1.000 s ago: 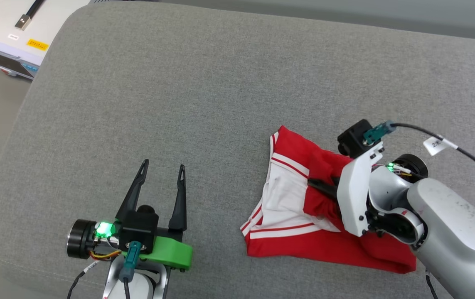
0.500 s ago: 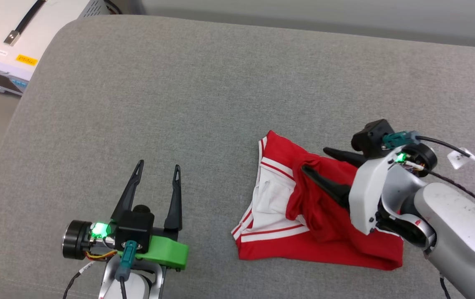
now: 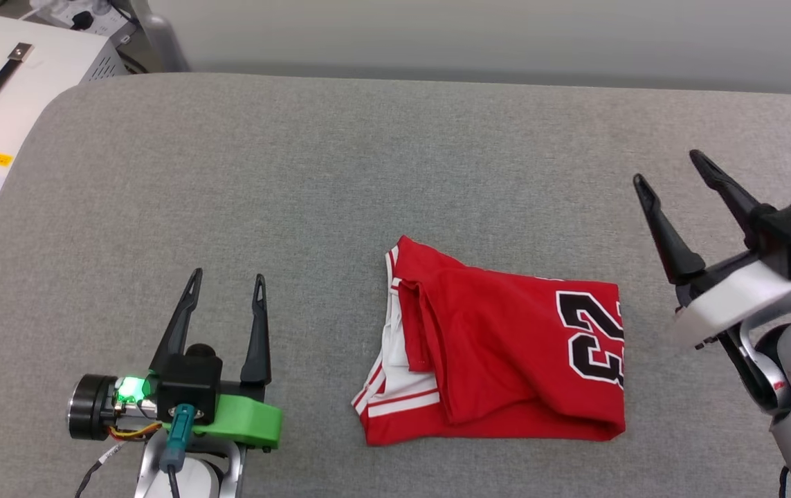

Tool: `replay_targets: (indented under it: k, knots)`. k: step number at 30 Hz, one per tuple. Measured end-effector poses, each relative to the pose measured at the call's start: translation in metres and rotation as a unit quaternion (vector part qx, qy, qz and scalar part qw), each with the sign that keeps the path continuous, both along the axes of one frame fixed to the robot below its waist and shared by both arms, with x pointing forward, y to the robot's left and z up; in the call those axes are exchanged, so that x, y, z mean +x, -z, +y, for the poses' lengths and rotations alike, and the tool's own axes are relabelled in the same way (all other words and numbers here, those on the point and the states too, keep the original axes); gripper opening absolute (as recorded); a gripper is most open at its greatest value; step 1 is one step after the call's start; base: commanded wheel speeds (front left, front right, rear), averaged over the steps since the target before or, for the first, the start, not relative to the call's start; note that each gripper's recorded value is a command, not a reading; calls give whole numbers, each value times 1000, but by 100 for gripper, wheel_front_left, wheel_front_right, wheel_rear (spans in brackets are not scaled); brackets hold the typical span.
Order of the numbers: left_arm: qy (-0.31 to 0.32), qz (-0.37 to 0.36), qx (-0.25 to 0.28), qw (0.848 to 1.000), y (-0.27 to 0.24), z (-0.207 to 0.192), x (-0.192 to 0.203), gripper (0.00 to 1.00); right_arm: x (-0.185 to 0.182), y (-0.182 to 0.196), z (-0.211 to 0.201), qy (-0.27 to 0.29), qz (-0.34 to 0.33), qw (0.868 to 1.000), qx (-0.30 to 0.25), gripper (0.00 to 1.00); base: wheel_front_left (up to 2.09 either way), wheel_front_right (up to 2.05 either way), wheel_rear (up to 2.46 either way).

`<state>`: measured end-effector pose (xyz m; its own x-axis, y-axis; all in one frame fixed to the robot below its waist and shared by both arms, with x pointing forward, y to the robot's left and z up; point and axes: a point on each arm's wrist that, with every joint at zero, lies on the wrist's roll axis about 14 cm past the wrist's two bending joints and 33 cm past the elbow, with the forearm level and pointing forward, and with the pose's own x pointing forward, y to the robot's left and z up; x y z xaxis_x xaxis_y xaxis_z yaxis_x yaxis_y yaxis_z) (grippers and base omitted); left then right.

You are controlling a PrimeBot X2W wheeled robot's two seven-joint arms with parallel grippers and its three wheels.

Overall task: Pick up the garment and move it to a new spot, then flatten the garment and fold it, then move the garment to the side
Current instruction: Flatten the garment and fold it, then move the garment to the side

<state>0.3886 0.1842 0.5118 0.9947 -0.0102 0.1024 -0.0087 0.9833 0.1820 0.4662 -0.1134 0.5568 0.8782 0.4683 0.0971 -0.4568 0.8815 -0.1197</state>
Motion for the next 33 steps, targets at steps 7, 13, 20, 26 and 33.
replay_targets:
  k: [7,13,20,26,33]
  knots:
    - [13,-13,-6,1000,-9,-8,-2,100,-26,-19,-36,88,-70,993,36,100,0,0,0]
    - [18,-16,-12,1000,-11,-12,-7,100,-52,-11,-40,112,-64,990,52,100,0,0,0]
    - [23,-15,-18,999,-12,-12,-16,100,-77,2,-46,144,-41,985,85,100,0,0,0]
    - [20,-6,-20,1000,-7,-9,-23,100,-86,13,-50,155,-20,983,101,100,0,0,0]
    - [19,1,-21,1000,-2,-8,-26,100,-91,22,-49,158,-6,982,103,100,0,0,0]
